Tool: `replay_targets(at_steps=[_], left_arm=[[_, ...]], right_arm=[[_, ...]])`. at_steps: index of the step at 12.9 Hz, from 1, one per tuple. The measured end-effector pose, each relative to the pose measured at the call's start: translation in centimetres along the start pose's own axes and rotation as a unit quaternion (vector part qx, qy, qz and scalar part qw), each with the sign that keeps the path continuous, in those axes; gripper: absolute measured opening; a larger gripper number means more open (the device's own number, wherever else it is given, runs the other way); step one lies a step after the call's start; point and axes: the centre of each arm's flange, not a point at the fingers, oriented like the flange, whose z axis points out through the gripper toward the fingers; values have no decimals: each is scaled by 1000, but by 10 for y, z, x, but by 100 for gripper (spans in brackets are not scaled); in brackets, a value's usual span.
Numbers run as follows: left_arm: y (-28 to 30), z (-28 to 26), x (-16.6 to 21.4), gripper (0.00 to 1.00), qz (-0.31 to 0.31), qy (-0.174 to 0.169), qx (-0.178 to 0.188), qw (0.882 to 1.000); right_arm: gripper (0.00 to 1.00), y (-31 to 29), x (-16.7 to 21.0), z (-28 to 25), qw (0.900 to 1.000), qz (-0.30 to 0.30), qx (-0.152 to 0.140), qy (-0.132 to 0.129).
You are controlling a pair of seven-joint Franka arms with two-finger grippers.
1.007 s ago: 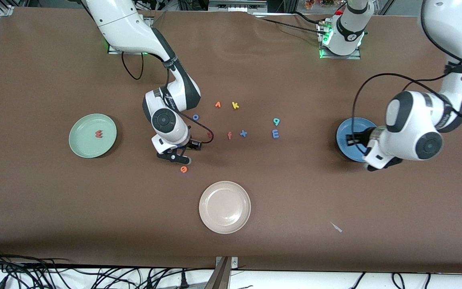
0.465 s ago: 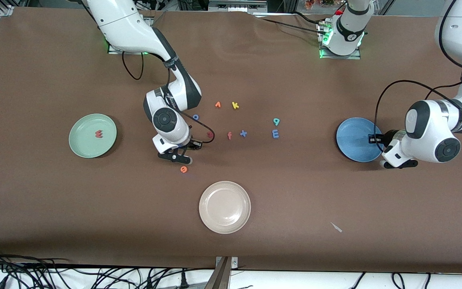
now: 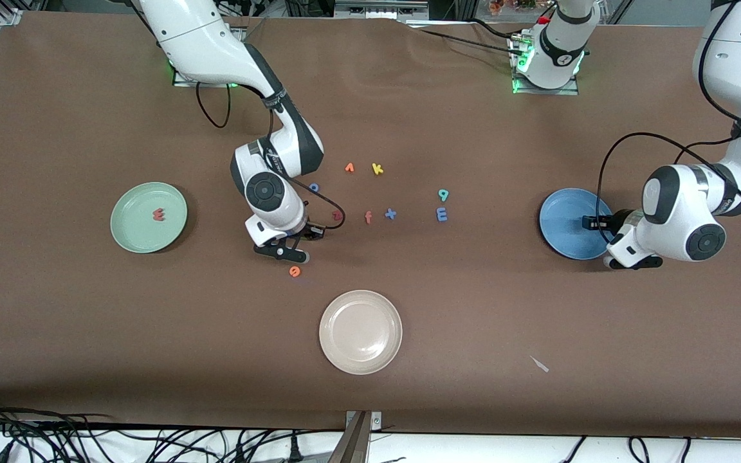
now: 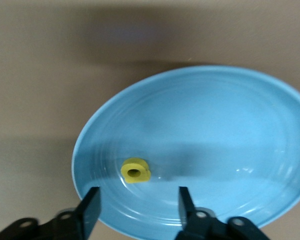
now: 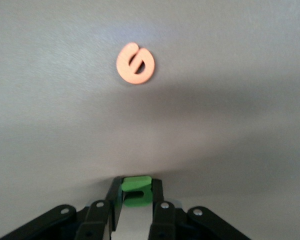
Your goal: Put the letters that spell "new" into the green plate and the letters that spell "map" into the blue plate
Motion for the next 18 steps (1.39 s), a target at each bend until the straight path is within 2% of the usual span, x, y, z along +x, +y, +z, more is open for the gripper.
replay_targets(at_steps=[2,4,7,12,15,17,18], left_arm=[[30,-29,-6,100,0,17,1,1000],[79,-48,-16,100,-25,26,-2,999],[160,-49,-32,100,-72,31,-28,997],[265,-4,-63,99,-135,103,-88,981],[316,33,-81,97,-157,119,-115,974],[343,47,-92,93,-160,122,-113,973],[352,52,-96,89,-156,127,-106,974]], right_arm=[[28,19,10,-18,1000,-3,-21,-20],[28,49,26,-50,999,0,-32,-26],[28,116,42,-84,999,-13,-36,-24],[28,290,60,-103,995,-75,-44,-43],[28,343,59,-94,996,-56,-47,-59],[28,372,61,-78,996,-28,-51,-73],[33,385,62,-69,996,-10,-47,-80]])
